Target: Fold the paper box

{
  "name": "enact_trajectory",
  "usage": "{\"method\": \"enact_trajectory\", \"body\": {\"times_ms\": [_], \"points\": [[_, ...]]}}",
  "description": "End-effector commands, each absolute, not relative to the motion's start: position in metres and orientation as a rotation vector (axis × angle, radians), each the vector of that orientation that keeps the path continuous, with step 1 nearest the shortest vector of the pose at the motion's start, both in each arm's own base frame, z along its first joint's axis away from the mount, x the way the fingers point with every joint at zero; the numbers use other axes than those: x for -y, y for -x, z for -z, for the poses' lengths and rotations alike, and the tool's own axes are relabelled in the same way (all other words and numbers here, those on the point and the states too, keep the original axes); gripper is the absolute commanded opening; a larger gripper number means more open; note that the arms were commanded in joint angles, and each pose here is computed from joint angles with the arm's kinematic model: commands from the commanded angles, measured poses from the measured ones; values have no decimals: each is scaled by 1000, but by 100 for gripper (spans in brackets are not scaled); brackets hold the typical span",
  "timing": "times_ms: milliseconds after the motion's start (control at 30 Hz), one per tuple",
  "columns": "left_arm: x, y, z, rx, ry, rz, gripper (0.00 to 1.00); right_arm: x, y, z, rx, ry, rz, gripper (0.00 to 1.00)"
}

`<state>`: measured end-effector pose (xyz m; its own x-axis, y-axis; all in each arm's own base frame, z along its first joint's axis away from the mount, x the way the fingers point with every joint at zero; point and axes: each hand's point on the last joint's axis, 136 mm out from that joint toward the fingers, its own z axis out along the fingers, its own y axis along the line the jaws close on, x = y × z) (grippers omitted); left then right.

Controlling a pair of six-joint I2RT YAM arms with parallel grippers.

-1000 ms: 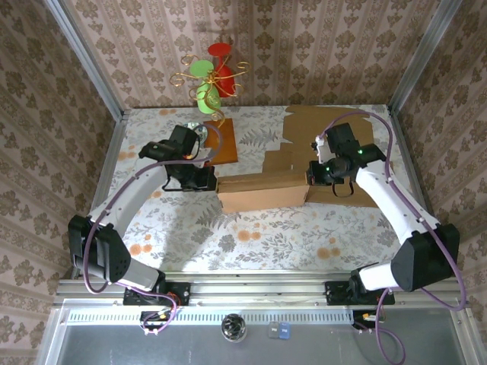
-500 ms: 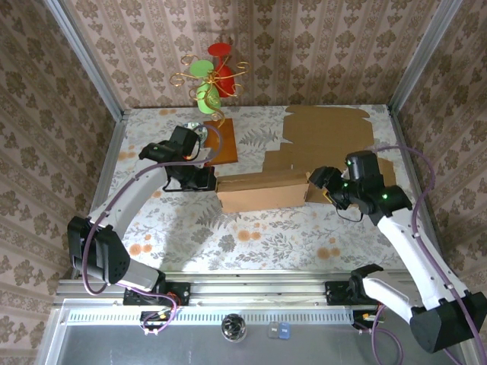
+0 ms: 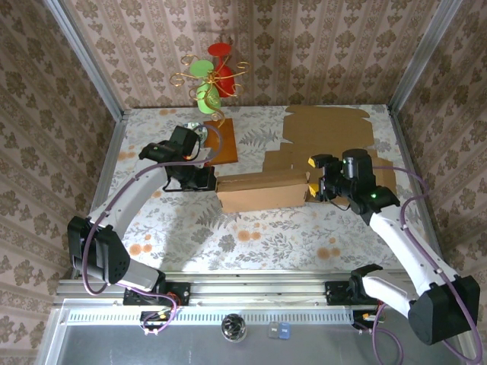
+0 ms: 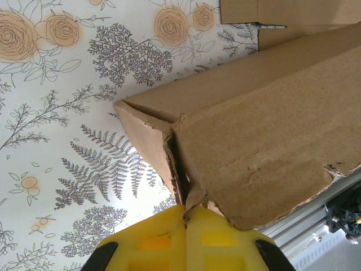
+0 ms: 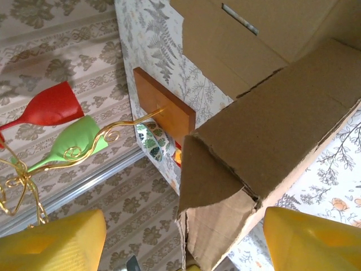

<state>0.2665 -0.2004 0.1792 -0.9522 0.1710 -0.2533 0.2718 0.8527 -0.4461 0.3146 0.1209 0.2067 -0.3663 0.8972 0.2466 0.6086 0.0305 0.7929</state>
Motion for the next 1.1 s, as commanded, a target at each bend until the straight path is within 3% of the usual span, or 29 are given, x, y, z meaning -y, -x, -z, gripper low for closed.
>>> {"method": "enact_trajectory", "body": {"times_ms": [0, 300, 600, 900, 1067], "points": [[194, -259, -176, -2860, -307, 688, 1, -126, -315, -205, -1989, -1577, -1309, 75], [196, -261, -177, -2857, -308, 690, 1, -130, -314, -189, -2083, -1528, -1258, 67], [195, -261, -180, -2855, -298, 689, 3, -129, -313, -178, -2151, -1473, -1196, 50], [201, -256, -196, -2815, -249, 779, 23, -122, -304, -157, -2202, -1475, -1101, 45], [205, -253, -213, -2760, -168, 899, 25, -121, -303, -150, -2221, -1472, -1077, 43]]}}
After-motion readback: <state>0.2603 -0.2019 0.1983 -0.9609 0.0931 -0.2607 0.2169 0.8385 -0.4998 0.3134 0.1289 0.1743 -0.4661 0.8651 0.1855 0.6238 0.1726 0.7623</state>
